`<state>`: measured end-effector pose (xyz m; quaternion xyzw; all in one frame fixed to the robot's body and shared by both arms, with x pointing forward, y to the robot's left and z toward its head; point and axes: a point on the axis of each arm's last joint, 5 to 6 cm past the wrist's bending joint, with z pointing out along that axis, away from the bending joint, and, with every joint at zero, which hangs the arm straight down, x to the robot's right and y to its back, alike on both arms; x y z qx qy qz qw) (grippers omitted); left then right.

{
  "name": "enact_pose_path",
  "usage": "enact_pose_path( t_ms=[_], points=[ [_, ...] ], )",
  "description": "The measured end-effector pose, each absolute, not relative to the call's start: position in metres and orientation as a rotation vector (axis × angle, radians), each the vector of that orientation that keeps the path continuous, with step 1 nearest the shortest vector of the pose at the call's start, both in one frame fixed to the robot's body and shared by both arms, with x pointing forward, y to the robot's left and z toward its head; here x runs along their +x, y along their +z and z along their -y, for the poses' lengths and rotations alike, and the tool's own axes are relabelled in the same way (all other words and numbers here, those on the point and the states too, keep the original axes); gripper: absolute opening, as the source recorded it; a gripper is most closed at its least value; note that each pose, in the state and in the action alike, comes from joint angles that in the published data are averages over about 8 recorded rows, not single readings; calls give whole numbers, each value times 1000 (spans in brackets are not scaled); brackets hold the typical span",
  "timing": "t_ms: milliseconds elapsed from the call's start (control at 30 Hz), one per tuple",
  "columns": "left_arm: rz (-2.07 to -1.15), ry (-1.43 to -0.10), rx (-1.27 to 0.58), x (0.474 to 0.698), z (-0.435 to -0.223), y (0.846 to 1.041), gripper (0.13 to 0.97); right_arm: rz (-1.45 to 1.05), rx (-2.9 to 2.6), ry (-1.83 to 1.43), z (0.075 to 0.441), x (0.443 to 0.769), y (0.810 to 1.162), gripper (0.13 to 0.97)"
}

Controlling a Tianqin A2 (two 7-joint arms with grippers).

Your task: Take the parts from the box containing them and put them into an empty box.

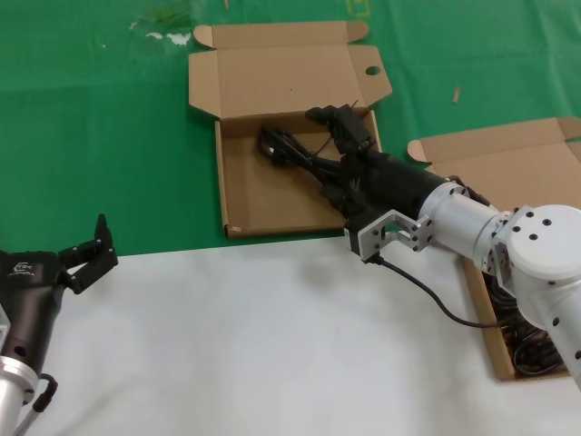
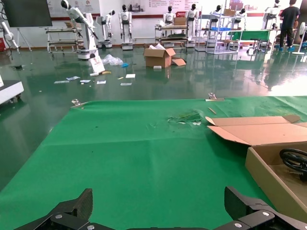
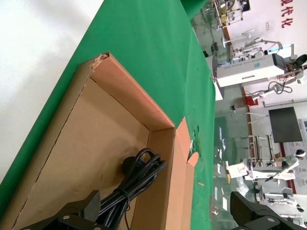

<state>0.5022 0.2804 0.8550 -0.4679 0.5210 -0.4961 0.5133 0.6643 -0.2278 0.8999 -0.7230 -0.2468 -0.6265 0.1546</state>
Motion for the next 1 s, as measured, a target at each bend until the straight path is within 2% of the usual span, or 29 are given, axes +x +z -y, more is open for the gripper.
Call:
enact_pose_path(
  t_ms=[200,1000],
  points=[
    [-1253,-1193,-1125,502,-280,855,966,707,-2072,-1795,228,664,900,948],
    [-1253,-1193,-1125,502,-280,855,966,707,-2072,-1795,228,664,900,966]
  ],
)
